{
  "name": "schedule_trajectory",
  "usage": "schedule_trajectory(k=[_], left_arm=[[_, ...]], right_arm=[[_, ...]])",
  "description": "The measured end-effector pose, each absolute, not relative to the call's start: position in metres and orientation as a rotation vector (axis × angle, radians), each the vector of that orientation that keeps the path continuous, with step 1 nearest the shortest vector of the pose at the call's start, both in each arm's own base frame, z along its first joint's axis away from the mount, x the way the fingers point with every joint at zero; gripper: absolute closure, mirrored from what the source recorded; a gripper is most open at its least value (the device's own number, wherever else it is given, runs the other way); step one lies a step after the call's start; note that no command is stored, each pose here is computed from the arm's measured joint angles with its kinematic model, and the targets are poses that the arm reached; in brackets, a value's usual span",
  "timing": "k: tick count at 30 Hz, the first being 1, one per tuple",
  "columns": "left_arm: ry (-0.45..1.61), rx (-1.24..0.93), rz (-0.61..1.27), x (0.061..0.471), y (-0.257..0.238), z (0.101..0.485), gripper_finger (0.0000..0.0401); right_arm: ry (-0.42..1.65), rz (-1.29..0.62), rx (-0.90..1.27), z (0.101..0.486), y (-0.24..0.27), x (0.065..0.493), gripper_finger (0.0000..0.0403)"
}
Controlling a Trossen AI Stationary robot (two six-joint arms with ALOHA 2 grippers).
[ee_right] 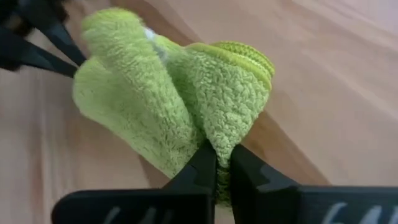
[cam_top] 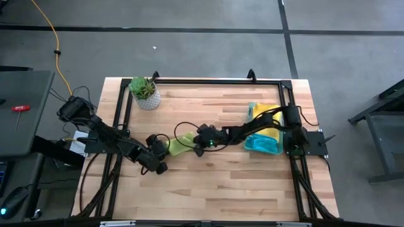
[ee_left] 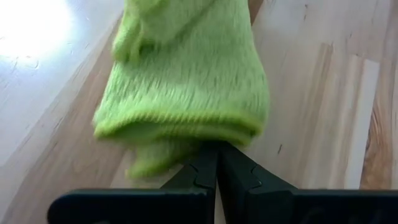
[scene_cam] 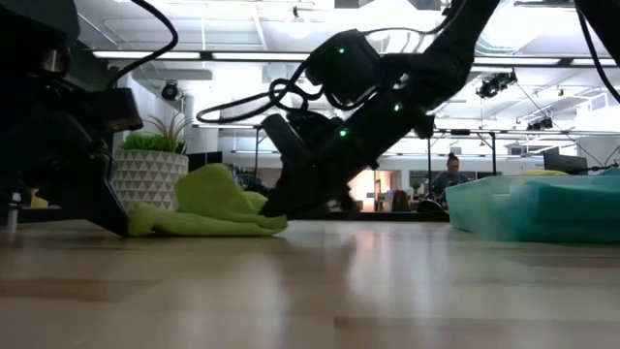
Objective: Fold microfiber towels
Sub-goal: Put the green microfiber cloth into the blue bin
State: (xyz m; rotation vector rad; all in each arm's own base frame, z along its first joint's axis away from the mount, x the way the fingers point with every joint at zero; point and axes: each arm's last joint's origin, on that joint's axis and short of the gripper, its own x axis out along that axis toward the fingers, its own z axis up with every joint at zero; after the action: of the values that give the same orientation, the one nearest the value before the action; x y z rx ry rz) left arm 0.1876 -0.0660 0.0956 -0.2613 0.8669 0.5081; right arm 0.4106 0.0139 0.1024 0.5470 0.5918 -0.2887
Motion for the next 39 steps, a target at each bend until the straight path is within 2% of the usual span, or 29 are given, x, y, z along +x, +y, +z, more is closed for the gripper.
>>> schedule_trajectory(k=[8, 14, 23, 32, 39], left_arm=[[0.809, -0.259, 0.467, 0.184, -0.064, 0.115, 0.0401], [0.773, -0.271, 0.489, 0.184, -0.06, 0.121, 0.0401], [0.736, -0.277, 0.505, 0.193, -0.052, 0.123, 0.0401], [0.675, -0.309, 0.469, 0.206, -0.04, 0.13, 0.0401], [0.631, -0.274, 0.425, 0.228, -0.031, 0.155, 0.0401]], right_arm=[[0.753, -0.448, 0.395, 0.138, 0.016, 0.383, 0.04], [0.88, -0.629, 0.3, 0.171, 0.018, 0.344, 0.0401], [0.908, -0.877, 0.388, 0.197, 0.018, 0.264, 0.0402], [0.923, -1.028, 0.449, 0.209, 0.019, 0.211, 0.0403], [1.011, -1.123, 0.451, 0.215, 0.024, 0.184, 0.0403]])
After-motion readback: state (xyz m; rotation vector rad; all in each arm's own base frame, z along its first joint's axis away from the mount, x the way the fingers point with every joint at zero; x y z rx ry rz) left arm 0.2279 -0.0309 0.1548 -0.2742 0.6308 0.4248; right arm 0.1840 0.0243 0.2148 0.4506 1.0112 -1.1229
